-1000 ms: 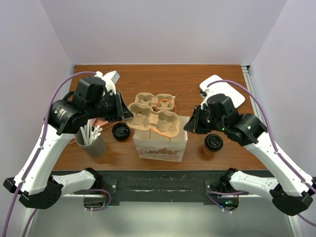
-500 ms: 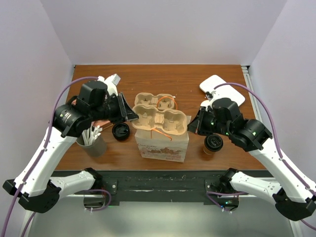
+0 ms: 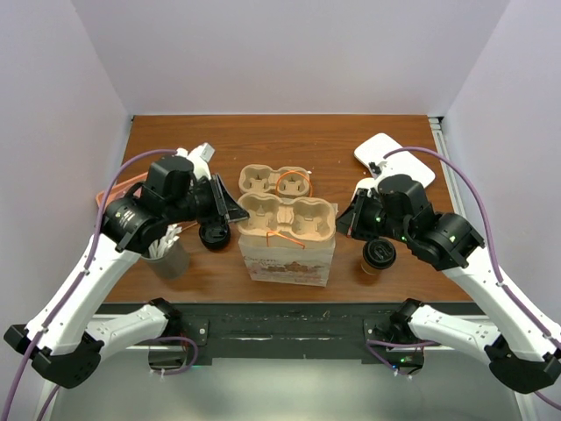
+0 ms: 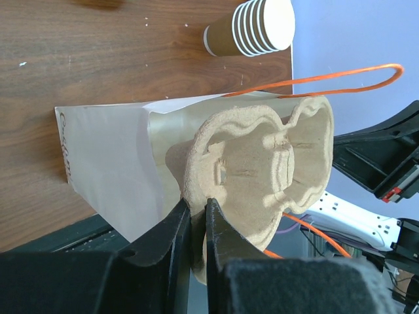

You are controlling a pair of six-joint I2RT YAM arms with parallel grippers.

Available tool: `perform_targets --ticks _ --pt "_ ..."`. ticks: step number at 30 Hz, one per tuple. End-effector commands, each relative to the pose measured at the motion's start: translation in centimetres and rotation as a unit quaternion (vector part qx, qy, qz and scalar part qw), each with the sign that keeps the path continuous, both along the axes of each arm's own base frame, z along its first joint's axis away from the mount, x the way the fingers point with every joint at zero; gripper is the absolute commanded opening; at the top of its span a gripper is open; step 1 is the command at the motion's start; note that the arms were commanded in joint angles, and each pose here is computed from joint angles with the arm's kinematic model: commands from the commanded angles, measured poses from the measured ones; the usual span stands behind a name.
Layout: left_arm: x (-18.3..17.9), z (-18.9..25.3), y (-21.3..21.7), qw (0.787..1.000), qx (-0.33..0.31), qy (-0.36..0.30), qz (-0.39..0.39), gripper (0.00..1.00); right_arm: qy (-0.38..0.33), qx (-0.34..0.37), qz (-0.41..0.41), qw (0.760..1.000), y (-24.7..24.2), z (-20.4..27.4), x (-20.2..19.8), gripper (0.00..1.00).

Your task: Pack the takeout coffee

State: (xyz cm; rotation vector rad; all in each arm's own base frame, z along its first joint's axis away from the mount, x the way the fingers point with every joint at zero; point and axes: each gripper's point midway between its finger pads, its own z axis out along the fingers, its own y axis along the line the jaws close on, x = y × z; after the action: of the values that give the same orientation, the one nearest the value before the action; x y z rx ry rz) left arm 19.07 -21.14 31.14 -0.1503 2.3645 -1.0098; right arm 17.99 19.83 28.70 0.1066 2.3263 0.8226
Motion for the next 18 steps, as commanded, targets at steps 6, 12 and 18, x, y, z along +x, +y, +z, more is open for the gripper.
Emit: perform_targets --ticks 6,12,18 --pt "0.1 -0.3 -0.6 1.000 -0.012 -0.019 -0.014 0.19 -0.024 0.034 -0.013 0.999 0.2 1.7 0.4 0.00" --pt "-0.5 -0.7 -0.7 0.999 -0.004 -0.018 -0.039 0.31 -0.024 0.033 -0.014 0.999 0.1 1.7 0.3 0.00" --pt "-0.6 -0.5 -0.5 0.999 0.006 -0.023 -0.048 0.39 -0.025 0.033 -0.016 0.999 0.1 1.6 0.4 0.00"
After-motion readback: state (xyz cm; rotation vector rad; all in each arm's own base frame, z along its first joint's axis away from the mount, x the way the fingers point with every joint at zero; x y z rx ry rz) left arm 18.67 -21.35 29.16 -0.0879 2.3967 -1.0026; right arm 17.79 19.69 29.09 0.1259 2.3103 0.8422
